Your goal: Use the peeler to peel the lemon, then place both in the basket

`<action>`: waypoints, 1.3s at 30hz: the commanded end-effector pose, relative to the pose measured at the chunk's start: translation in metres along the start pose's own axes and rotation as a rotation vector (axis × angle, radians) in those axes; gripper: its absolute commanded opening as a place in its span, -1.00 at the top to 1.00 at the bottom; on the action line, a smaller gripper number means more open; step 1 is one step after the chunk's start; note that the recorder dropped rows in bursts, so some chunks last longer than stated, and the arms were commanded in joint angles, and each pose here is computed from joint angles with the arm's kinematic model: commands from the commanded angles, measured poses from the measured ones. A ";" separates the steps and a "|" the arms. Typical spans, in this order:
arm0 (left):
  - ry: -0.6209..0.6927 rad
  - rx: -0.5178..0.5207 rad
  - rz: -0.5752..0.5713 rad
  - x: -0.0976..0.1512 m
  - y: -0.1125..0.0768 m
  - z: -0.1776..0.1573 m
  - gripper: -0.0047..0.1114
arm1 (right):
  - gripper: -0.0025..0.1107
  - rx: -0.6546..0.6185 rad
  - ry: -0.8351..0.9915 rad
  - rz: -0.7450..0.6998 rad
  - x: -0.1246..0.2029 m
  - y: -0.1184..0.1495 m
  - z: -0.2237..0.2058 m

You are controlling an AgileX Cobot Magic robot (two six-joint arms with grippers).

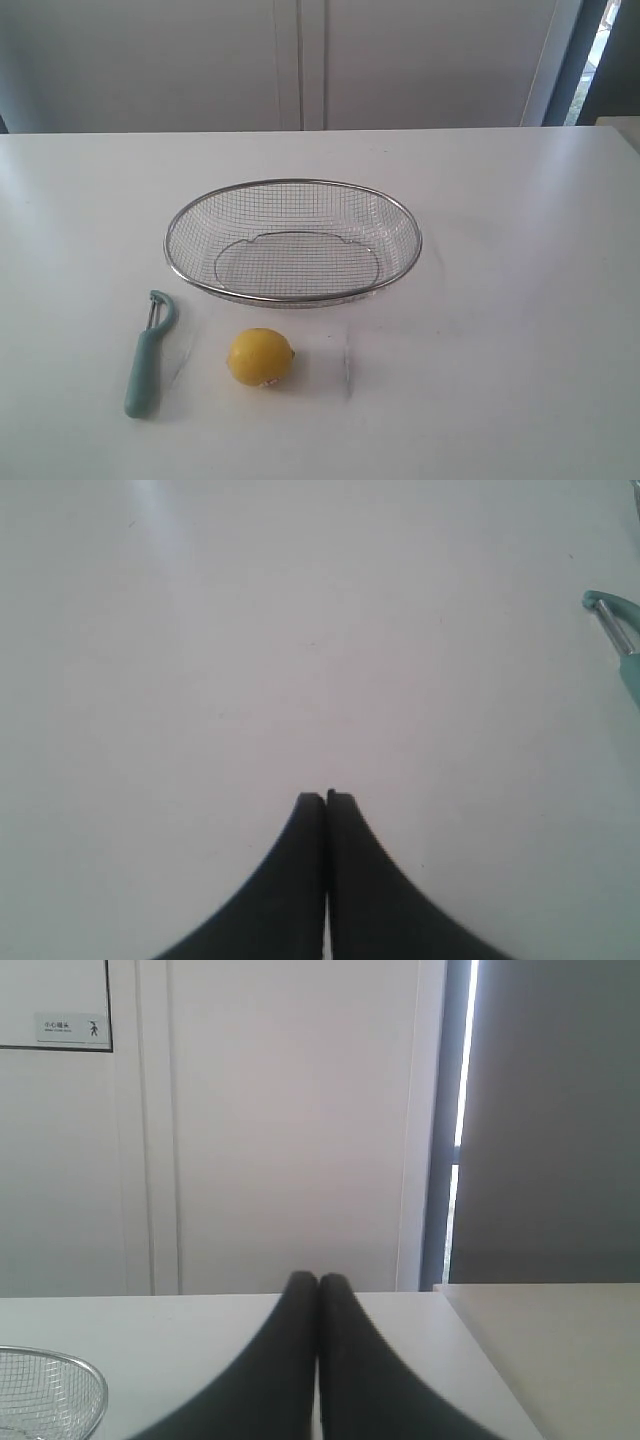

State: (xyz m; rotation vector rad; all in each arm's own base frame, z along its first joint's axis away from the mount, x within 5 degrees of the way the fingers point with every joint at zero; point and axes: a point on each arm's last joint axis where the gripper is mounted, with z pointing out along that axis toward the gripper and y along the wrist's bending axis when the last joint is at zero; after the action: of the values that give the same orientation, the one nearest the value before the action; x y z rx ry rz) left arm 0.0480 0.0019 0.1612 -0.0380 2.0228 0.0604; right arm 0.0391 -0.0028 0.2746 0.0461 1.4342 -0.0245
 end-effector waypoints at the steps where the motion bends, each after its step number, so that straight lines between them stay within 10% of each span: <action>1: 0.018 -0.003 0.000 0.004 0.000 0.001 0.92 | 0.96 0.011 -0.001 -0.002 -0.011 -0.001 -0.004; 39: 0.018 -0.003 0.000 0.004 0.000 0.001 0.92 | 0.96 0.042 0.379 -0.009 -0.022 -0.002 0.033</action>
State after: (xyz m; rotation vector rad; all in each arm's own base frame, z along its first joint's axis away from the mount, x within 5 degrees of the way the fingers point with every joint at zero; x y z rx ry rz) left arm 0.0480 0.0019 0.1612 -0.0380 2.0228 0.0604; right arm 0.0665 -0.0056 0.3014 0.0739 1.7523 -0.0405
